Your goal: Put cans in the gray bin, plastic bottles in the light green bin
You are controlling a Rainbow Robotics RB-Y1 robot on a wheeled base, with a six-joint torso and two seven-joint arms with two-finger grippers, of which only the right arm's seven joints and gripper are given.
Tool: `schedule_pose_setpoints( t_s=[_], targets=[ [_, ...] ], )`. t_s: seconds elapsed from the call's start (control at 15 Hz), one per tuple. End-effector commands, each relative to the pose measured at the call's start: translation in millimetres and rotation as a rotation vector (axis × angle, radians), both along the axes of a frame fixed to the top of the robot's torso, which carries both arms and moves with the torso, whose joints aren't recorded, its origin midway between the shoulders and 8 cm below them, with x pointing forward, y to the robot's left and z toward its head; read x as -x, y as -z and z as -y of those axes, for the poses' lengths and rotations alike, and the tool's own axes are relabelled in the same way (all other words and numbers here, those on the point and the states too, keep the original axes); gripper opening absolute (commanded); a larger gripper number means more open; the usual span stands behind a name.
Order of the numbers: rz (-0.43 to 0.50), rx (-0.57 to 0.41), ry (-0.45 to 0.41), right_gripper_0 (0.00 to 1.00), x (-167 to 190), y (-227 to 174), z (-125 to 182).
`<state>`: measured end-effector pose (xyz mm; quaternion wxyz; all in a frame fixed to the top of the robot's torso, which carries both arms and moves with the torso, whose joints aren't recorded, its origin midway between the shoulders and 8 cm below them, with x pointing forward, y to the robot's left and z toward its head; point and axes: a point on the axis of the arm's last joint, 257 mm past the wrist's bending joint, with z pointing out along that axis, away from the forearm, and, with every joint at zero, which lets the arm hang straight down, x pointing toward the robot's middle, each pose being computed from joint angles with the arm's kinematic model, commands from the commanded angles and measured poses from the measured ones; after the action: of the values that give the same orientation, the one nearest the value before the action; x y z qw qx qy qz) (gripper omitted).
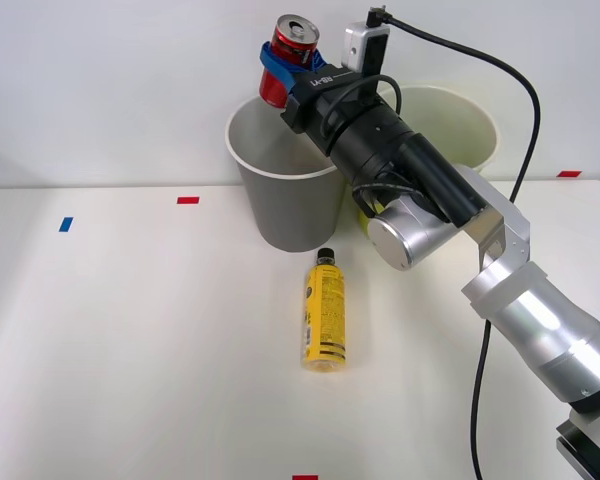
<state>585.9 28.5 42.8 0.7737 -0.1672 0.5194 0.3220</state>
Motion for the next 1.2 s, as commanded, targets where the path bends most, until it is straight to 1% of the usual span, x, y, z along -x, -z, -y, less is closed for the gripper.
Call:
schedule_pose_setpoints(
  t_s=[0.07,0.13,0.2,0.4,0.6,0.73,0.87,1.0,1.2],
  targets=[
    [0.005,0.030,0.010,0.52,-4,3,6],
    [0.004,0.044,0.009,0.93,-4,7,6],
    [0.004,0.062,0.005,1.00,-3,12,4],
    [0.018,0.075,0.000,1.00,2,11,3],
    [0.033,0.072,-0.015,1.00,22,13,12],
    [0.054,0.091,-0.030,1.00,56,21,33],
    [0.039,0.114,-0.051,1.00,96,39,56],
    [0.026,0.131,-0.032,1.00,129,50,87],
    [-0.033,0.131,0.007,1.00,177,67,128]
  ],
)
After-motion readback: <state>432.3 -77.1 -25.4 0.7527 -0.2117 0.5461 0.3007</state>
